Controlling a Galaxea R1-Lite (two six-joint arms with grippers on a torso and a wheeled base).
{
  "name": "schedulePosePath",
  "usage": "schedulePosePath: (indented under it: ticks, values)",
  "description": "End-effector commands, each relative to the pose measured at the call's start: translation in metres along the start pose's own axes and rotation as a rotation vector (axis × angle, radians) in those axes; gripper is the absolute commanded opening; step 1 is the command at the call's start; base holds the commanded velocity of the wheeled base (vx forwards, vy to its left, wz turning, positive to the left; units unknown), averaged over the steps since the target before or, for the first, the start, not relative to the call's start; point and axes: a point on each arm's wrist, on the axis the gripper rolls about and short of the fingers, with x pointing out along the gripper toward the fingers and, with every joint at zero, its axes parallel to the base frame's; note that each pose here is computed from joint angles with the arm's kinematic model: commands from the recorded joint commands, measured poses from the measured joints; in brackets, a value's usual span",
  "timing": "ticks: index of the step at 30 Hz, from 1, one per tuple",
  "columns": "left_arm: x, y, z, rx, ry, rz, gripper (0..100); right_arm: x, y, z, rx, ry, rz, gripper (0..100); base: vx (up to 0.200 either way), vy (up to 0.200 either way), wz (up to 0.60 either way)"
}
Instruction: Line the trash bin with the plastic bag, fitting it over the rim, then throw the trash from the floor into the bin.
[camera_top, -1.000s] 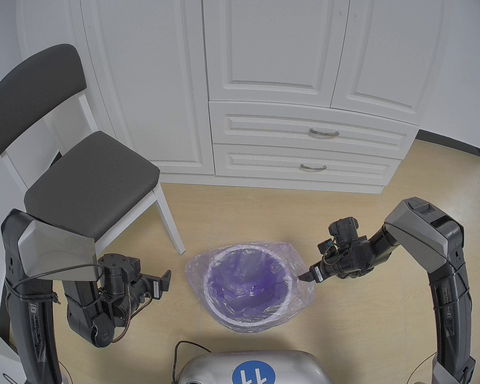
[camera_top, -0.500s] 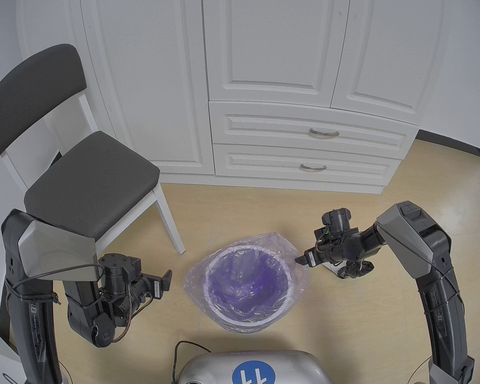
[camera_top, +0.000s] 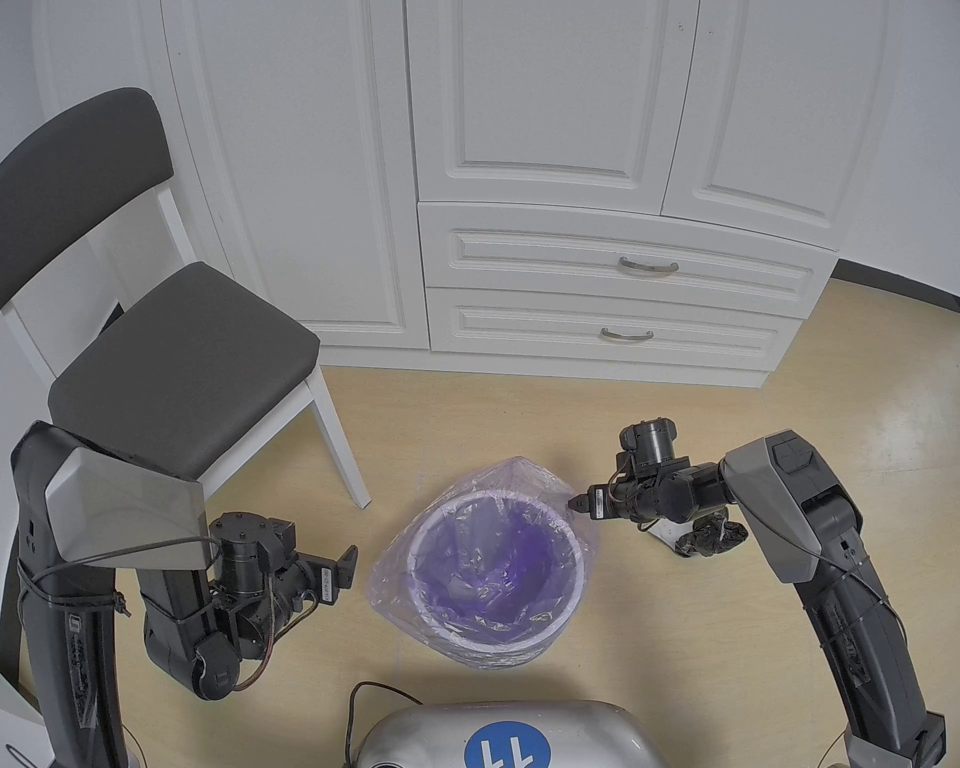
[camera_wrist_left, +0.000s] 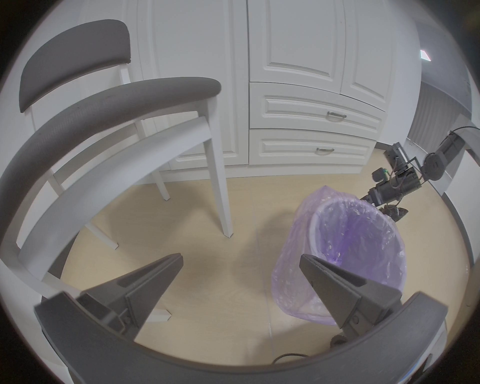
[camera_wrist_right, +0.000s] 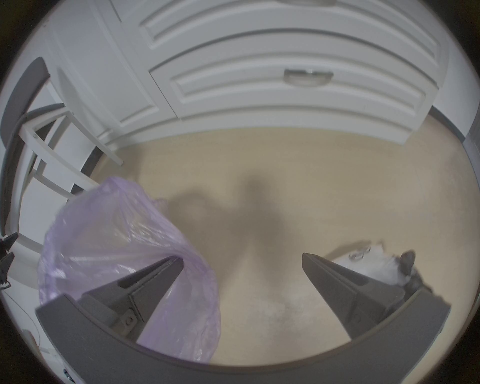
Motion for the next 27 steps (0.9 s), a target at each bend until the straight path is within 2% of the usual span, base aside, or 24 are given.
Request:
schedulePosePath:
  ticks: [1,5,10,14,16,22,27]
  values:
    - [0.004,-0.006,-0.011,0.013,0.033,-0.017,100,0.012,-0.001,-0.017,0.005,0.048,0.0,100,0.0,0.0,0.0]
    - [0.011,-0.005,-0.026,0.031,0.083,-0.044,100,0.012,-0.001,-0.016,0.011,0.046,0.0,100,0.0,0.0,0.0]
    - [0.038,0.006,-0.037,0.097,0.078,-0.156,100,0.014,-0.001,-0.018,0.071,0.042,0.001,100,0.0,0.0,0.0]
    - [0.061,0.011,-0.047,0.135,0.09,-0.167,100,0.013,-0.001,-0.017,0.095,0.04,0.001,100,0.0,0.0,0.0]
    - [0.071,0.013,-0.051,0.152,0.128,-0.172,100,0.014,-0.001,-0.018,0.101,0.042,0.001,100,0.0,0.0,0.0]
    - [0.096,0.018,-0.039,0.17,0.158,-0.243,100,0.014,-0.001,-0.018,0.101,0.041,0.002,100,0.0,0.0,0.0]
    - [0.131,0.015,-0.015,0.226,0.241,-0.271,100,0.014,-0.001,-0.018,0.103,0.033,0.004,100,0.0,0.0,0.0]
